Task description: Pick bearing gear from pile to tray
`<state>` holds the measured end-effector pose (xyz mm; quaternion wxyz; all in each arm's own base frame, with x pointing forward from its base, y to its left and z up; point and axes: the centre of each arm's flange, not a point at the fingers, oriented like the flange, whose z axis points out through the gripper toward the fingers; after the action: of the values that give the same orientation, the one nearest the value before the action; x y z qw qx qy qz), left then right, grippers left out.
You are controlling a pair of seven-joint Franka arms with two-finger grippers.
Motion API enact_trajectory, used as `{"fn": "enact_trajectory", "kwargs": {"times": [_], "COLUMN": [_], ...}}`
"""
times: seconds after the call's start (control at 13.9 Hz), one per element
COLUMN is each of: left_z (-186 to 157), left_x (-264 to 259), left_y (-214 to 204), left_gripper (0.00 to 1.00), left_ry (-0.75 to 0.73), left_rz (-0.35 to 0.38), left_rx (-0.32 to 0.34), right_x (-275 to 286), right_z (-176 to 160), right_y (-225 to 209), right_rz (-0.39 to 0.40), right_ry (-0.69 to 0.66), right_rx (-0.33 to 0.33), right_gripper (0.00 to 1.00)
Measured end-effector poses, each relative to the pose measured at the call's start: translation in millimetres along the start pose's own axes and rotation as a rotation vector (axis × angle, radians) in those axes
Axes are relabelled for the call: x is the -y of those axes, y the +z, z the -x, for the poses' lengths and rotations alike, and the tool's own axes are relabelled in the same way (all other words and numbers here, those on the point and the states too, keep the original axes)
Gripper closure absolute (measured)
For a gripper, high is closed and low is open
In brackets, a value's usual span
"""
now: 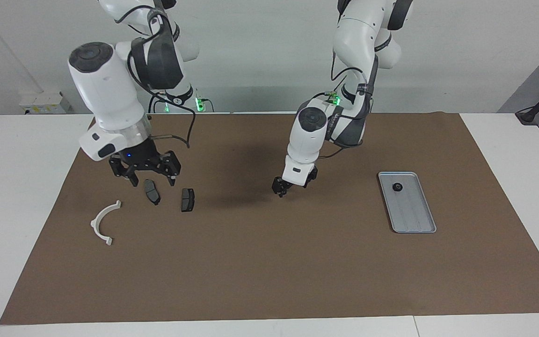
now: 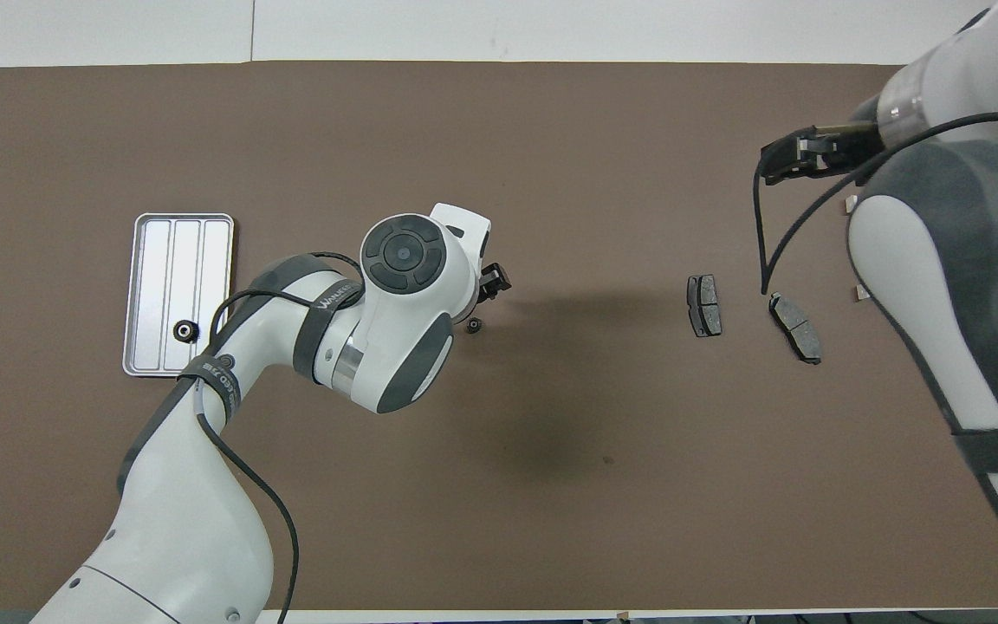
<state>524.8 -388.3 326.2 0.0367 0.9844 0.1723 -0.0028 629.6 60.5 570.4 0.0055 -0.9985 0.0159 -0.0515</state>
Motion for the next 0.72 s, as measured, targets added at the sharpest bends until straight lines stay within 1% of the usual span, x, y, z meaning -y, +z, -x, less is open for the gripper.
{"fn": "enact_trajectory", "kwargs": {"times": [0.14,0.22,0.29,0.5,0.65,0.72], "left_z": [-0.1,-1.8,-1.9,-0.7,3.1,5.2], "left_x": [-0.4,0.9,1.6,2.9,3.2,2.3], "left_y": [3.9,4.8,6.4,11.5,15.9,16.7], "left_gripper": [0.0,0.01,0.0,0.0,0.04,0.1], "left_ry": [-0.002,-0.004,-0.004,0.001,0.003,0.006], "left_rz": [-0.002,-0.005,-0.008,-0.019,-0.028,-0.03], "left_rx": [-0.002,-0.003,-0.003,-0.001,0.003,0.003], "right_x": [-32.8,-46.1,-55.5,-58.9,-57.5,-58.4], "right_z": [15.3,20.8,25.3,37.4,47.8,52.9], "right_y": [-35.5,-47.8,-56.6,-72.9,-81.4,-83.4], "right_rz": [0.007,0.01,0.012,0.016,0.017,0.018], "right_ry": [-0.011,-0.01,-0.01,-0.015,-0.018,-0.017], "right_rx": [-0.002,-0.008,-0.011,-0.007,-0.006,-0.004], "right_gripper": [0.0,0.0,0.0,0.0,0.0,0.0]}}
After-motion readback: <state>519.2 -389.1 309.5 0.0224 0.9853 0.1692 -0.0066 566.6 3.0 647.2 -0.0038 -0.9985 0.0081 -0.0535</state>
